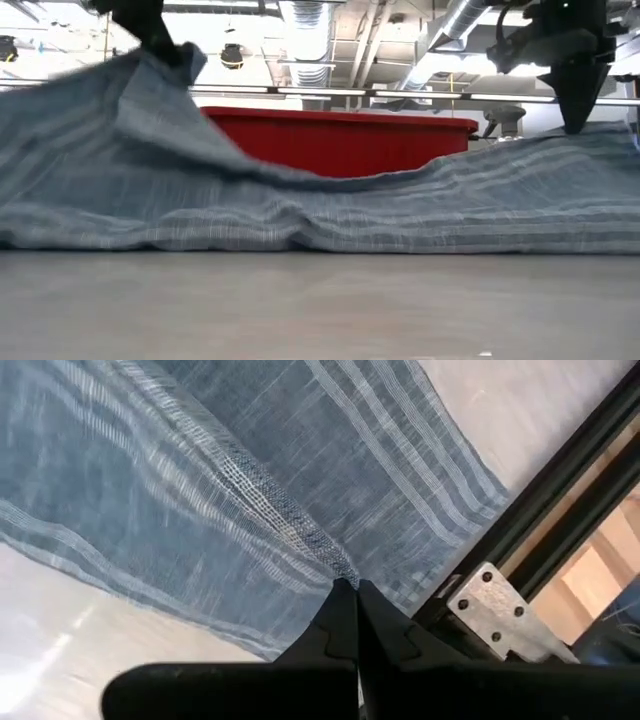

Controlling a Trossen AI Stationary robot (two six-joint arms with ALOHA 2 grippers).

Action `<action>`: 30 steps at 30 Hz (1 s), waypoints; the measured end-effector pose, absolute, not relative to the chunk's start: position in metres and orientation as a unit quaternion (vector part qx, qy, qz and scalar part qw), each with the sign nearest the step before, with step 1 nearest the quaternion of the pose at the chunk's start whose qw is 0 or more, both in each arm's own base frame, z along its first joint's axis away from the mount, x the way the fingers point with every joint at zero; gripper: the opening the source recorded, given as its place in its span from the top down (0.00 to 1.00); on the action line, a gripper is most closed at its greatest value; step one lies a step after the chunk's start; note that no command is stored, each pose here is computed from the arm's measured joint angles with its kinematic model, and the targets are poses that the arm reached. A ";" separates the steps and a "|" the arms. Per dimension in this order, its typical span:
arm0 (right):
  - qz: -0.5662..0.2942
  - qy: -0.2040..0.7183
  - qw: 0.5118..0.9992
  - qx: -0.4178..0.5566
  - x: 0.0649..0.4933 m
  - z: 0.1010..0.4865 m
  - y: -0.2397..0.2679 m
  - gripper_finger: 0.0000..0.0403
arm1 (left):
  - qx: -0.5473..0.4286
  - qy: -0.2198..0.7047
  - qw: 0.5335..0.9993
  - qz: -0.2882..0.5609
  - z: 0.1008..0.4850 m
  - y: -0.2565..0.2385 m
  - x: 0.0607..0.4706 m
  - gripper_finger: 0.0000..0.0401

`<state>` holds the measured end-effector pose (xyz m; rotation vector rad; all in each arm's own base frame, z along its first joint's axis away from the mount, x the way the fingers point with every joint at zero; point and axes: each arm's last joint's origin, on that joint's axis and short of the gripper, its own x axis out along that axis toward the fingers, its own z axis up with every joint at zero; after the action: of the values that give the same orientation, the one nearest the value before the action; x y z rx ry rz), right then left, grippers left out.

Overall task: Fold Laundry from Bin
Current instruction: Fold the blue polo shirt

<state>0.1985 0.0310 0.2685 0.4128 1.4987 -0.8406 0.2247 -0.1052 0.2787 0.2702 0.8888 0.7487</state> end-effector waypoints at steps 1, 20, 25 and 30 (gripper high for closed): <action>-0.365 0.658 0.634 0.179 0.199 0.266 0.031 0.96 | 0.123 0.415 0.830 0.352 0.273 -0.106 0.224 1.00; -0.360 0.695 0.597 0.175 0.187 0.220 0.022 0.96 | 0.166 0.434 0.805 0.369 0.276 -0.076 0.238 1.00; -0.365 0.698 0.590 0.177 0.186 0.217 0.017 0.95 | 0.172 0.446 0.795 0.374 0.268 -0.068 0.239 1.00; -0.367 0.699 0.587 0.179 0.186 0.216 0.011 0.95 | 0.180 0.452 0.791 0.370 0.256 -0.063 0.241 1.00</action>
<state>0.1859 0.0106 0.2163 0.4178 1.6282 -0.8552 0.2414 -0.0633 0.2559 0.3871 0.9722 0.7969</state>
